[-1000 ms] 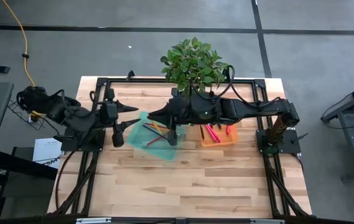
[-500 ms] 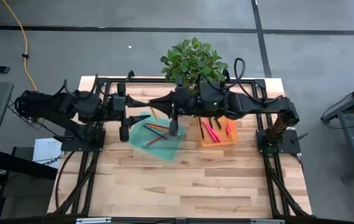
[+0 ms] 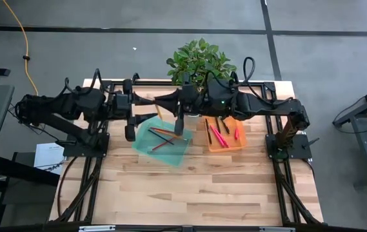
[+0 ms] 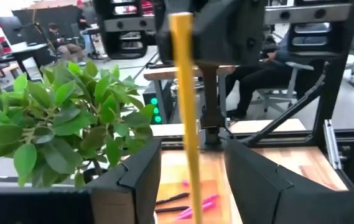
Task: Sort pens & pencils
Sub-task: Put the yellow pencil into the blue bin
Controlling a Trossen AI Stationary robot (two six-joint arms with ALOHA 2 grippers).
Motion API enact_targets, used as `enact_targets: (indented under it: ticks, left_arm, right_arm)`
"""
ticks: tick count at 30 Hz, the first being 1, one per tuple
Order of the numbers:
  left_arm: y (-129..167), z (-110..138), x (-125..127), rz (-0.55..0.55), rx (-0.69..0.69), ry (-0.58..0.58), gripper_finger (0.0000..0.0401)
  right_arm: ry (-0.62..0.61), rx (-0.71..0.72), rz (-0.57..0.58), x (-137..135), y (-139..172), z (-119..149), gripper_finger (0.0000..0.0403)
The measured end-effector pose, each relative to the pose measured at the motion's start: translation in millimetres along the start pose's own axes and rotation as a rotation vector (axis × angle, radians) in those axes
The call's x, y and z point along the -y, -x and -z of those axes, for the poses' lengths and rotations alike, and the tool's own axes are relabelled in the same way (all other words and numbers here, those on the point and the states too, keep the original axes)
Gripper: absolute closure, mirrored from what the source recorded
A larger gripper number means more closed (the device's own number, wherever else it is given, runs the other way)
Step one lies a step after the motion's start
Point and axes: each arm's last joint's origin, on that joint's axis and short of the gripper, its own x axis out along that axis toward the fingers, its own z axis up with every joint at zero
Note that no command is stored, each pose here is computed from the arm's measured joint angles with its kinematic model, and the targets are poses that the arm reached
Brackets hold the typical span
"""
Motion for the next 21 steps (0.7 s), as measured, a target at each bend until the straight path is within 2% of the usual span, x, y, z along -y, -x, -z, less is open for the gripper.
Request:
enact_targets:
  ticks: [12, 15, 21]
  left_arm:
    - [-4.7, 1.0, -2.8, 0.003, -0.003, -0.024, 0.0244]
    - [-4.8, 1.2, -2.7, 0.003, -0.004, -0.026, 0.0267]
    - [-4.8, 1.1, -3.1, -0.007, -0.004, -0.038, 0.0337]
  right_arm:
    - [0.019, 0.001, 0.006, 2.9, -0.5, 0.1, 0.0402]
    - [0.024, 0.001, 0.005, 2.8, -0.5, 0.1, 0.0402]
    - [0.022, 0.007, -0.004, 4.4, -0.8, -0.4, 0.0402]
